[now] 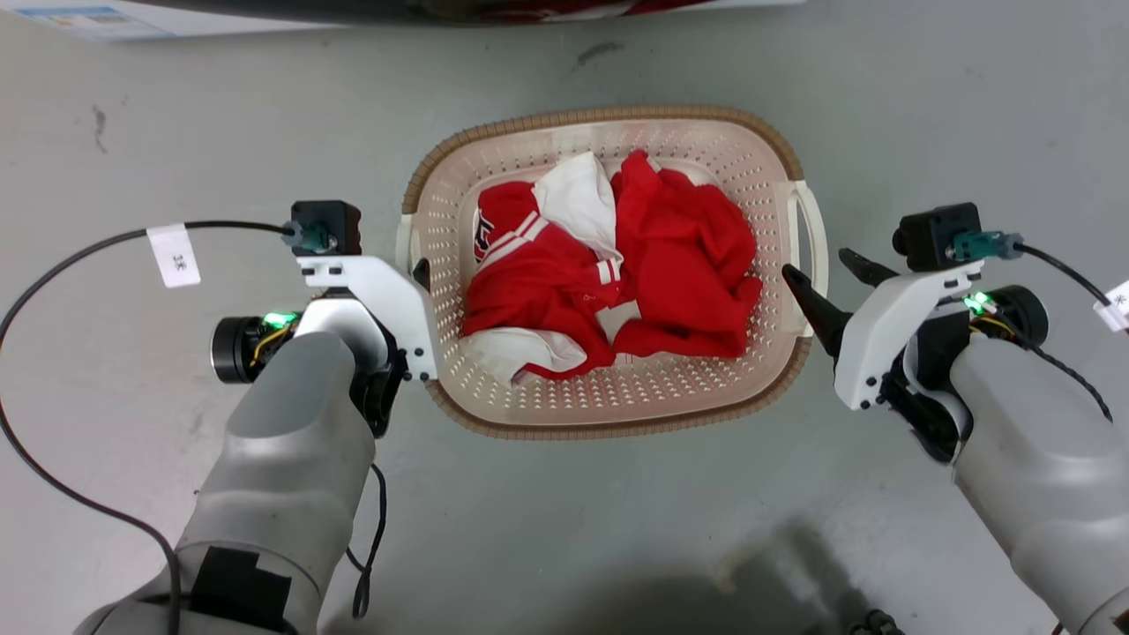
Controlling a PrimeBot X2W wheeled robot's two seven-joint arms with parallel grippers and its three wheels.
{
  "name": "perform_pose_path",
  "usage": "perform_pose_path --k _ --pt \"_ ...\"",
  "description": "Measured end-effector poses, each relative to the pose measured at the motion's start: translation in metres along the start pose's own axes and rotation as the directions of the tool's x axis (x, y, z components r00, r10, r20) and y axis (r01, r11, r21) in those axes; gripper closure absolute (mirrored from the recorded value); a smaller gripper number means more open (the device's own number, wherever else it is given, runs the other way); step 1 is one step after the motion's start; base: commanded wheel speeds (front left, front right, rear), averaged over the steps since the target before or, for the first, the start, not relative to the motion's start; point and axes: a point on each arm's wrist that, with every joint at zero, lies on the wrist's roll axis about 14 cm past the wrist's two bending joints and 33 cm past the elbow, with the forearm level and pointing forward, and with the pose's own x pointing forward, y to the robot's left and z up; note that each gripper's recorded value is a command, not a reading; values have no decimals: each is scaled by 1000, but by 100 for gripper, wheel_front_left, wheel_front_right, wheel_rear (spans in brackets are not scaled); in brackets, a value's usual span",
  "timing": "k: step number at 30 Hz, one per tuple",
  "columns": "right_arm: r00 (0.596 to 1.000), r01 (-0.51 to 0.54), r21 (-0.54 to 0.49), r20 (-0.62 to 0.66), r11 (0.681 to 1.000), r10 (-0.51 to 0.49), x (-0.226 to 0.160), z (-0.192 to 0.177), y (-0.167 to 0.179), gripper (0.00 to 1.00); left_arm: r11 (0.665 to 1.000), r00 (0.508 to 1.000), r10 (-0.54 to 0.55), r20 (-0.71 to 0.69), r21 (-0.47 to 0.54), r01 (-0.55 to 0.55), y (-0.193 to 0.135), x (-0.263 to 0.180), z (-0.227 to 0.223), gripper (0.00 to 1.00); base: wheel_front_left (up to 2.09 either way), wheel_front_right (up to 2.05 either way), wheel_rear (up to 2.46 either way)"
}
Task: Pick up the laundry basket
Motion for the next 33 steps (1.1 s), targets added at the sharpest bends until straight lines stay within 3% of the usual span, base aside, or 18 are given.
perform_pose_path --k 19,20,21,22,33 --pt "990 -10 13 -138 1000 12 37 -27 -5 0 1000 998 24 -55 1 -24 6 35 -13 0 0 0 0" --pt "989 -10 21 -150 1000 13 38 -30 -4 50 1000 998 23 -58 -2 -23 6 36 -14 51 0 0 0" --pt "987 -9 23 -160 1000 13 39 -32 -4 65 1000 998 21 -59 -4 -22 6 36 -15 91 0 0 0" --pt "985 -8 23 -169 1000 12 39 -33 -5 100 1000 998 17 -60 -7 -18 5 37 -15 100 0 0 0" --pt "978 -26 52 -206 998 36 39 -41 5 100 1000 998 -2 -64 -17 1 -1 37 -15 100 0 0 0"
